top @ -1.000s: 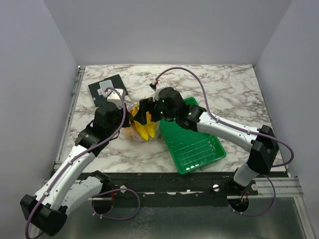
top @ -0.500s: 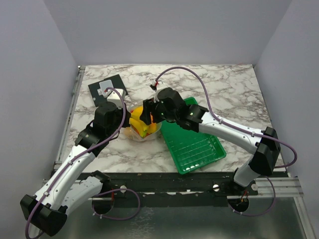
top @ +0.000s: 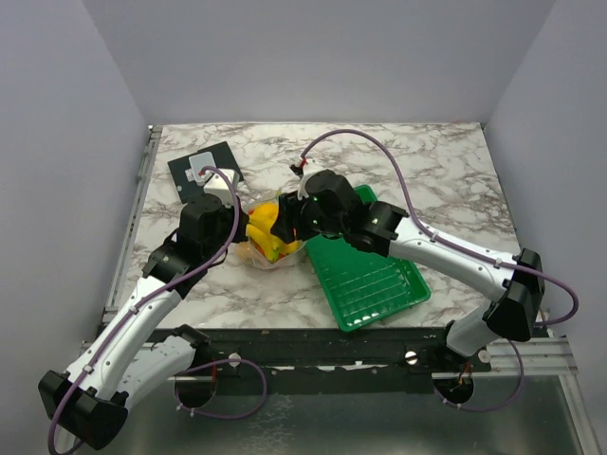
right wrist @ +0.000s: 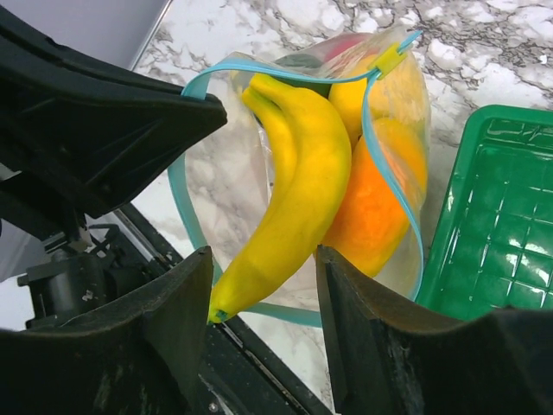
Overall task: Place the food in the zip-top bag and seal the zipper
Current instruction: Place the fake fruit in the zipper food storage bag.
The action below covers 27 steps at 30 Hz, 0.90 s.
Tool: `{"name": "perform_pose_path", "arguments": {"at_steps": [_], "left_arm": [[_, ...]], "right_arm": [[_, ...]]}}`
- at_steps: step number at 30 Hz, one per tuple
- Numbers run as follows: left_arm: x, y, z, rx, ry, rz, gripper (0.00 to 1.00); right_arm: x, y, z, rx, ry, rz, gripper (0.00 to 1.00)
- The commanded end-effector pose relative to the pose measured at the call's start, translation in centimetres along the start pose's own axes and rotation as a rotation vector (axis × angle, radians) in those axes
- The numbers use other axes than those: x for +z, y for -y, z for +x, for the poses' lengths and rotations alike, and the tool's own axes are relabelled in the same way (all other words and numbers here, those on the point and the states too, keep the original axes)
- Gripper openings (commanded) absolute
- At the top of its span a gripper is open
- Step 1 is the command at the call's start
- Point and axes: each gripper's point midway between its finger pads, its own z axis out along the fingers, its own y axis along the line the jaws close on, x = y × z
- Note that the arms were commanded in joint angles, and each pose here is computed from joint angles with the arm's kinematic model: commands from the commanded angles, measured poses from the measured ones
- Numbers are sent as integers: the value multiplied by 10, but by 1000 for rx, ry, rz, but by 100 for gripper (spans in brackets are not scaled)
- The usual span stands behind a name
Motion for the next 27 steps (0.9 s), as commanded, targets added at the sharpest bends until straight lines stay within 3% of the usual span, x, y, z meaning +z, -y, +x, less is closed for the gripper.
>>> {"name": "perform_pose_path", "arguments": {"at_steps": [1,21,23,27], "left_arm": [[0,4,2,4,1,22,0],[-1,5,0,2,5,25,0],[-2,5,0,3,8,25,0],[-3,5,-1,2,10,27,0]], "right_arm": [[-10,-12,12,19,-52,-38,55],[11,-16,39,13,-145,16,57],[15,-14,39,13,-151,30,52],[20,-13,40,12,-159,46,26]]}}
